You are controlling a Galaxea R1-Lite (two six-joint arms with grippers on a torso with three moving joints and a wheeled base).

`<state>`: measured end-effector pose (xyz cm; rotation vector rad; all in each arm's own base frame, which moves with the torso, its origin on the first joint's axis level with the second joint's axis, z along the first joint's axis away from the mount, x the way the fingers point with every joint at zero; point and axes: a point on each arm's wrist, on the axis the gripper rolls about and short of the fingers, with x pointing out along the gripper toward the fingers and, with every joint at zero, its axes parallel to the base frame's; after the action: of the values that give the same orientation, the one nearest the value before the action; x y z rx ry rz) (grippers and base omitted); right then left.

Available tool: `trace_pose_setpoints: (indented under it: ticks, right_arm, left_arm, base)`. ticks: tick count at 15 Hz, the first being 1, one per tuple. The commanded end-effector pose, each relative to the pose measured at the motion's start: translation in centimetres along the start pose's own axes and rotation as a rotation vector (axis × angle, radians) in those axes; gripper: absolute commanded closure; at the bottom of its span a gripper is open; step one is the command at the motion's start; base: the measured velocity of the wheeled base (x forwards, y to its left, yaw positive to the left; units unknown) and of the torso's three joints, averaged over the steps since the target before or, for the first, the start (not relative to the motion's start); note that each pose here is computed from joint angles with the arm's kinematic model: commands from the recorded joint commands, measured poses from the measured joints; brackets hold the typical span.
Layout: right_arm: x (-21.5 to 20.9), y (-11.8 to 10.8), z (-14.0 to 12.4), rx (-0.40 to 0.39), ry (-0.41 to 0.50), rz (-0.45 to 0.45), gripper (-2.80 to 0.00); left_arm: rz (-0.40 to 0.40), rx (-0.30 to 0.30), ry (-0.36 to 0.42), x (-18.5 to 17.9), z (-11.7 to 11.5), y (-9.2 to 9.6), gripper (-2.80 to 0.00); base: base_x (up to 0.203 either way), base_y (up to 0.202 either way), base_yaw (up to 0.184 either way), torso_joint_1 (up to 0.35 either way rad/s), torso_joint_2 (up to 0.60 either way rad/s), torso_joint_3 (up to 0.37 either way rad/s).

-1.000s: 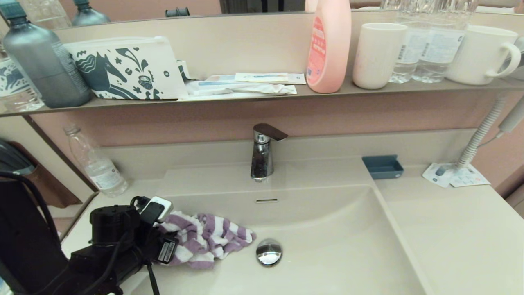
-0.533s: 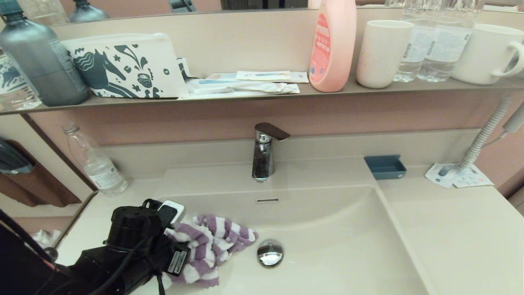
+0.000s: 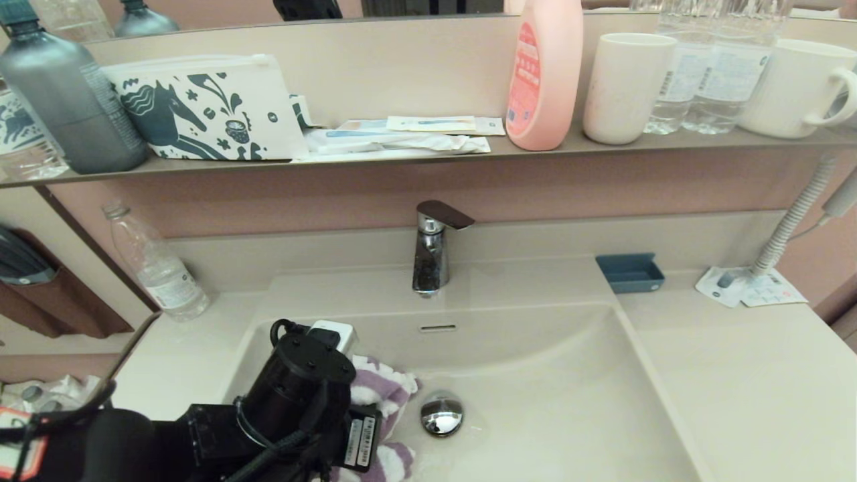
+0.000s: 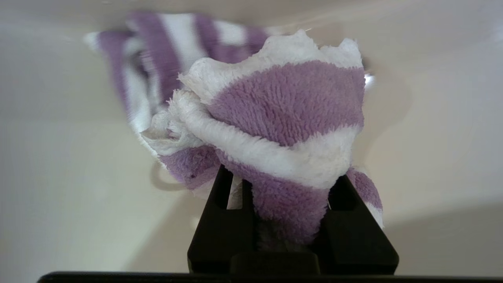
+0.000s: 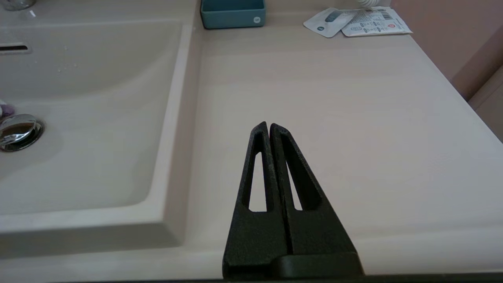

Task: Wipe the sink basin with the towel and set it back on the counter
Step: Wipe the sink

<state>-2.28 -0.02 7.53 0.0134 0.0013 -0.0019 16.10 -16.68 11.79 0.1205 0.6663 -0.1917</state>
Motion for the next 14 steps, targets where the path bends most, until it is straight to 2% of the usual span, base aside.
trace_pose_setpoints:
  ticks: [1,4,6,7,11,12,14]
  right_arm:
    - [0.0,0.0,0.0,0.0,0.0,0.0,0.0]
    - [0.0,0.0,0.0,0.0,0.0,0.0,0.0]
    - [0.0,0.0,0.0,0.0,0.0,0.0,0.0]
    - [0.0,0.0,0.0,0.0,0.0,0.0,0.0]
    - [0.0,0.0,0.0,0.0,-0.001,0.0,0.0]
    - [0.0,0.0,0.0,0.0,0.0,0.0,0.0]
    - [0.0,0.0,0.0,0.0,-0.001,0.0,0.0]
  left_arm:
    - [-0.031,-0.073,-0.024,-0.7,-0.2,-1.8,0.0]
    - [0.041,-0.172,0.003,1.1,-2.2,-3.8,0.0]
    - [0.079,-0.189,-0.045,2.4,-3.2,-5.9,0.0]
    - [0.082,-0.204,-0.083,3.2,-3.2,-7.1,0.0]
    - [0.073,-0.276,-0.231,5.3,-0.3,-11.7,0.0]
    - [0.078,-0.269,-0.247,5.6,0.1,-12.4,0.0]
    - [0.092,-0.211,-0.238,7.0,-0.5,-13.5,0.0]
  base:
    - [0.0,0.0,0.0,0.0,0.0,0.0]
    - [0.0,0.0,0.0,0.0,0.0,0.0]
    - [0.0,0.0,0.0,0.0,0.0,0.0]
    - [0.0,0.0,0.0,0.0,0.0,0.0]
    - [0.0,0.0,0.0,0.0,0.0,0.0]
    - [0.0,0.0,0.0,0.0,0.0,0.0]
    - [0.0,0.0,0.0,0.0,0.0,0.0]
